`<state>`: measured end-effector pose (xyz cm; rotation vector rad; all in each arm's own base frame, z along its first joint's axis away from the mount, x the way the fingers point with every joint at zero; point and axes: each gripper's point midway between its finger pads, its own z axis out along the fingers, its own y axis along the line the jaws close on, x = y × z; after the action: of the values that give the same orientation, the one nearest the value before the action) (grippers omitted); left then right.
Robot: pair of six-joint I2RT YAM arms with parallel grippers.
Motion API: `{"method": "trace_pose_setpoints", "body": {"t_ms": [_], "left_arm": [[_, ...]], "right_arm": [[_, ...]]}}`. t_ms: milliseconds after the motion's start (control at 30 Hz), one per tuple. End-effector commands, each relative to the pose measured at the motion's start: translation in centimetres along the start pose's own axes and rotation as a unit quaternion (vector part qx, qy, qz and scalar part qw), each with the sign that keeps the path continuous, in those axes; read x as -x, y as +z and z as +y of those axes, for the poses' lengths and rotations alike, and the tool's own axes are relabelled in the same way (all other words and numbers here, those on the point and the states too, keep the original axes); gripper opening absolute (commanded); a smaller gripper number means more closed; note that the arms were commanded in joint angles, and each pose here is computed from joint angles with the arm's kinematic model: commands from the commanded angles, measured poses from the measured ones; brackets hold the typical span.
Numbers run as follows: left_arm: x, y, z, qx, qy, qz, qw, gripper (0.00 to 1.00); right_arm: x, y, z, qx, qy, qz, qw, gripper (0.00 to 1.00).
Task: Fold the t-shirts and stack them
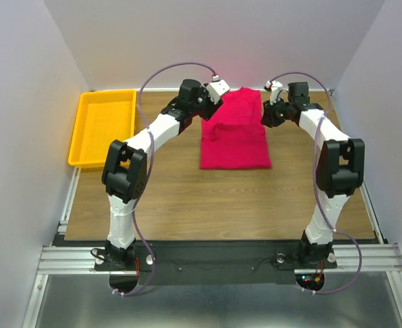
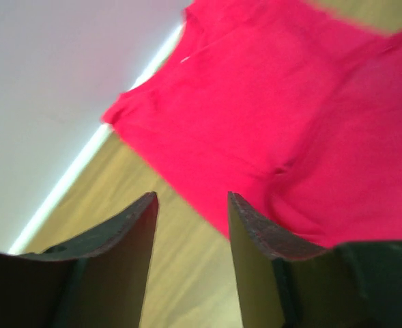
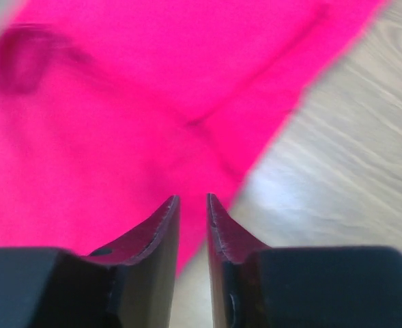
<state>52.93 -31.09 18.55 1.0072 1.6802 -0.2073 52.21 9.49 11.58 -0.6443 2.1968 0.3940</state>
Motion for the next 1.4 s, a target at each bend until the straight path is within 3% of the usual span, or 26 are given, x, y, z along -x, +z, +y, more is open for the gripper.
{"method": "trace_pose_setpoints", "body": {"t_ms": [0,67,267,500,767,1000,1367], "left_arm": [[2.8,-3.3,-5.8,-0.139,-0.110,-0.027,0.984,0.53],[1.0,-2.8,-8.6,-0.179,-0.168,0.002,0.970,0.50],[-2.3,0.0,-11.5,-0.184,-0.235,0.046,0.953,0.45],[-5.3,1.7,-12.9,-0.158,-0.255,0.081,0.950,0.44],[-8.6,3.8,-10.0,-0.053,-0.258,0.117,0.958,0.44],[-8.9,4.6,-6.2,0.024,-0.247,0.117,0.962,0.45],[-9.6,6.4,-0.9,0.077,-0.238,0.122,0.961,0.48]], "right_arm": [[2.8,-3.5,4.7,0.101,-0.041,-0.070,0.992,0.24],[1.9,-3.7,5.7,0.115,-0.023,-0.064,0.991,0.19],[-3.0,-2.7,6.9,0.128,0.038,-0.011,0.991,0.10],[-6.6,-2.0,7.6,0.129,0.078,0.030,0.988,0.07],[-8.2,-1.8,8.2,0.134,0.087,0.046,0.986,0.07],[-9.2,-1.6,8.3,0.131,0.089,0.058,0.986,0.06],[-10.8,-1.0,8.0,0.116,0.091,0.081,0.986,0.05]]}}
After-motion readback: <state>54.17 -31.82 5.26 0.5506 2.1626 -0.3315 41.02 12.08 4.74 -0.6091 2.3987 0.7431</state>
